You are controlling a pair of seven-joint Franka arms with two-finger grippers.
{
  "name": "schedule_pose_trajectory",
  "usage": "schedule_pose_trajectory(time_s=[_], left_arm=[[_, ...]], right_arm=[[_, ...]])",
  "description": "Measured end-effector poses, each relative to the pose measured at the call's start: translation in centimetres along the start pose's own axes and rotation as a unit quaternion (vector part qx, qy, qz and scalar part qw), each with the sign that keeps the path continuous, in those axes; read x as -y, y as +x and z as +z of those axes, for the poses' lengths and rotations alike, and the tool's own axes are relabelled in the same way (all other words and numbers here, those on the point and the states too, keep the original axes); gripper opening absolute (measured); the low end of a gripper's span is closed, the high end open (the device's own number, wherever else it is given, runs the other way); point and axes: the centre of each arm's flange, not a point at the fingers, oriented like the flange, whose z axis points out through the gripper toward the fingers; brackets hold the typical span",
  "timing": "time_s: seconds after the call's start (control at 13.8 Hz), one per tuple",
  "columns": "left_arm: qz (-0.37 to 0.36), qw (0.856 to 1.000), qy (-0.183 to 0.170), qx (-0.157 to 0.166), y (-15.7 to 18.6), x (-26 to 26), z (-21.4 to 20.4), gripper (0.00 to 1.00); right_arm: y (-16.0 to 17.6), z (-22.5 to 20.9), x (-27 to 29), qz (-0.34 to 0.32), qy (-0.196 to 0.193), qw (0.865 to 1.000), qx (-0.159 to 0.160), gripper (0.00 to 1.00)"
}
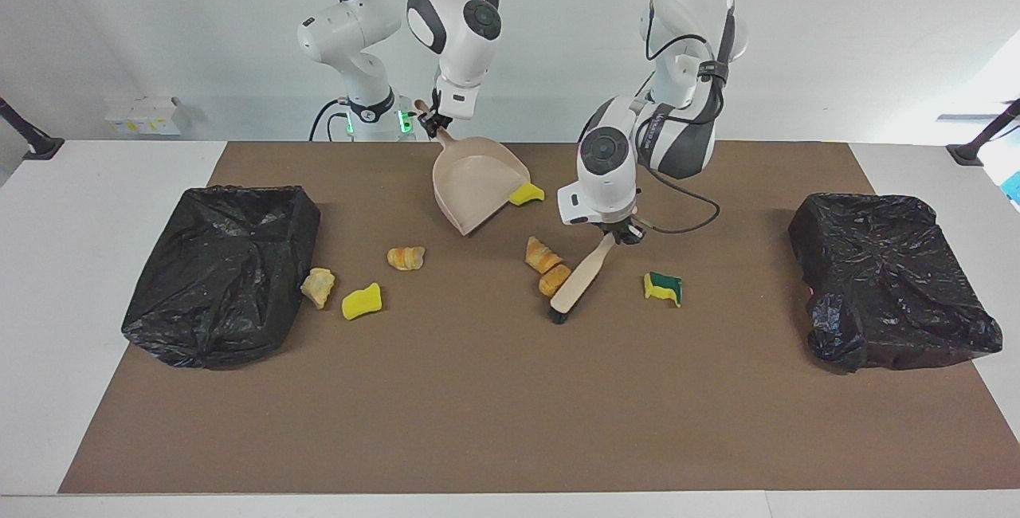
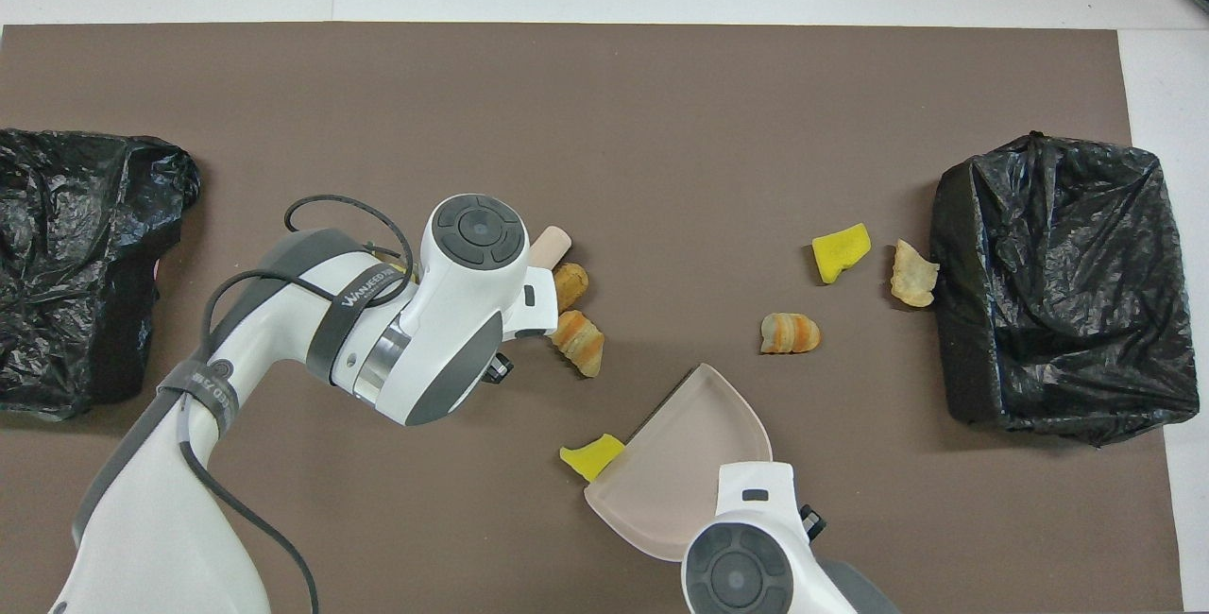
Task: Sweep and dump trash in bin
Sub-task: 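Sweep bread and sponge pieces toward the dustpan with the left gripper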
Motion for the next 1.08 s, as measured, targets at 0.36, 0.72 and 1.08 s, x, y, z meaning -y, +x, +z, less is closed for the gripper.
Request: schedule_pose_trajectory(time_s=[0.36, 0.72, 1.08], left_arm=[[-0.017, 1.000, -0.012, 0.019, -3.1, 1.5, -4.1, 0.26], [-0.108, 0.994, -0.034, -0.006, -7.7, 10.7, -6.8, 0.26], [-0.190, 0.980, -0.065, 0.006, -11.9, 18.3, -4.3, 0.26]], right_arm=[[4.2, -2.8, -3.6, 0.034, 0.018, 0.999, -0.017, 0.31], [5.0, -5.6, -6.6, 0.011, 0.025, 1.000, 0.007, 0.31], [4.9, -5.0, -9.7, -0.090, 0.002, 0.996, -0.006, 0.31]])
